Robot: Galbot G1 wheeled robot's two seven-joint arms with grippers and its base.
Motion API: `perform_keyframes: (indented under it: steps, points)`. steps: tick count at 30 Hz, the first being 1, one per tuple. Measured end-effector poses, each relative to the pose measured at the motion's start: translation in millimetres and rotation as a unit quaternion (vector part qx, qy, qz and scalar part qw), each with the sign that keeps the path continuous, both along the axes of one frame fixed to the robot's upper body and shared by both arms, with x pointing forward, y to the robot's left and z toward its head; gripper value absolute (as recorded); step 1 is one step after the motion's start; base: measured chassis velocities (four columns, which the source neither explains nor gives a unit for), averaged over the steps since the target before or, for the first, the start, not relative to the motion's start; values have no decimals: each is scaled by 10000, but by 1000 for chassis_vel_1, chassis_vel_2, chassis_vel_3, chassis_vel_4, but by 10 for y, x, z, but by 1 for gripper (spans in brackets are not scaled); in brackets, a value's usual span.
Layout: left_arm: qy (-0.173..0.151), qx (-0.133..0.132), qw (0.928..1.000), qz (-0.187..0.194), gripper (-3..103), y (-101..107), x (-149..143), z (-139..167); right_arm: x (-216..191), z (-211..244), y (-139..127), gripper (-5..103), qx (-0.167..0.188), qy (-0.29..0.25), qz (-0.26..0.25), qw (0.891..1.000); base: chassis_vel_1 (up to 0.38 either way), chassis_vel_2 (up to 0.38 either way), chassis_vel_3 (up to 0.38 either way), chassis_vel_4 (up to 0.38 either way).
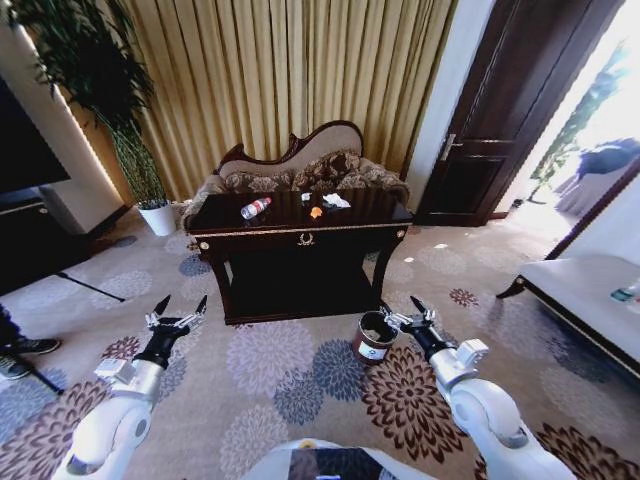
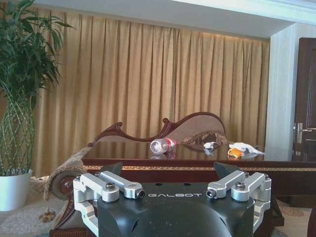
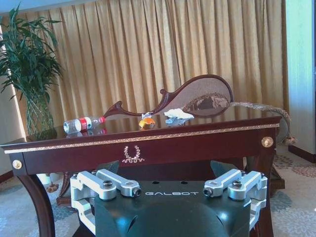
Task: Move to the front of the table and place the trash on the table into the trash bin.
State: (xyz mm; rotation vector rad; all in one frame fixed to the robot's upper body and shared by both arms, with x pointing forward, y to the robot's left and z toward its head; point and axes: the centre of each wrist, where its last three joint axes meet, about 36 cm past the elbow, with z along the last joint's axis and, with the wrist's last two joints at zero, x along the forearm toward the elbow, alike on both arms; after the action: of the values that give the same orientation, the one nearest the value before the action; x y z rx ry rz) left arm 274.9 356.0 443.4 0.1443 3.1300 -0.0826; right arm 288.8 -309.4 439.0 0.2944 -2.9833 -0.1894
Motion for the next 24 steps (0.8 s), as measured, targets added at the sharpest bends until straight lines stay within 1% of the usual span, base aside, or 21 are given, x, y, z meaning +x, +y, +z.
perform_keyframes:
  steps: [5, 24]
  points:
    - [19, -21, 10000, -58, 100, -1, -2, -13, -6, 1, 3, 100, 7, -3, 4, 10000, -106, 101, 109, -107]
    - [28, -67, 9999, -90, 100, 5, -5, -84, -8, -32, 18, 100, 13, 26, 22, 10000, -108, 107, 109, -106]
